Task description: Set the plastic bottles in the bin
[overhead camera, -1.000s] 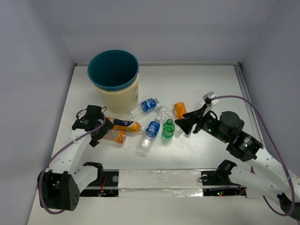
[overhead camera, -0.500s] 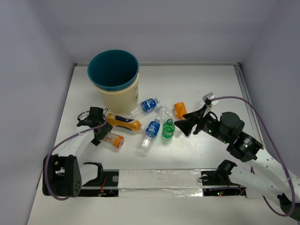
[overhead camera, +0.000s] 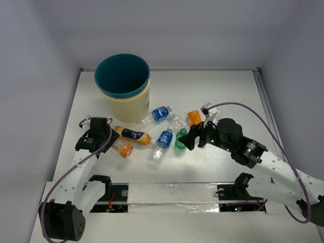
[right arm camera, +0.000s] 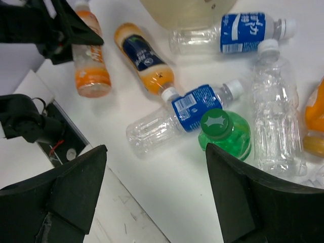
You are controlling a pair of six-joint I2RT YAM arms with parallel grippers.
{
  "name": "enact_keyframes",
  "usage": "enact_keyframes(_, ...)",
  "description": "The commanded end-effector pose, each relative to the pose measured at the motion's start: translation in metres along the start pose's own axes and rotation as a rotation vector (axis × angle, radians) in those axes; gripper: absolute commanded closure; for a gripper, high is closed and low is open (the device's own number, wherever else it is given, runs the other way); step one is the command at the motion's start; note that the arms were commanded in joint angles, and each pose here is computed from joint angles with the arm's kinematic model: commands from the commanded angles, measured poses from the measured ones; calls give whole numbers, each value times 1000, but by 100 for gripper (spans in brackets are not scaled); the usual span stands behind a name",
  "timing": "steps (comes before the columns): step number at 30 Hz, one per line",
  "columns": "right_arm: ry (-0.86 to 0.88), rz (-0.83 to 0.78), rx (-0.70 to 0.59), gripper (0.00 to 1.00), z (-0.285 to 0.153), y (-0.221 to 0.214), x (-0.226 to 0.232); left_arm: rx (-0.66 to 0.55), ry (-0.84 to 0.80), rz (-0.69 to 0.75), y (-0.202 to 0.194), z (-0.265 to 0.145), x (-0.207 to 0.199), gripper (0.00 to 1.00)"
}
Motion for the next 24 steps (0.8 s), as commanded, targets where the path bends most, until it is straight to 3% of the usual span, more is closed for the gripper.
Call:
enact_keyframes(1,-92,5,-29,16,11,2,-8,-34,-94,61,10,-34,-12,61)
enact_keyframes(7,-250,-3,2,19,40,-6,-29,-259,-327,99,58,-124,-47,61)
enact_keyframes(11,-323,-16,29,23,56,-10,-38,-438,-568,86,102,-198,-84,61)
enact_keyframes(14,-375,-11,24,29,64,-10,-43,-549,-711,78,127,-228,-110,61)
enact_keyframes(17,-416,-7,7,34,66,-7,-47,-649,-794,87,150,-239,-136,61)
enact_keyframes(24,-437,7,13,35,76,-9,-49,-829,-660,88,208,-215,-186,61)
Point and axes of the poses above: each gripper's point midway between its finger pads, its own z axis out along the fingers, its own x axis along the line the jaws close on, y = z × x, the point moved 7 cm from there along -z, back along the fingers, and after that the axes turned 8 degrees about z, right-handed, at the moved point
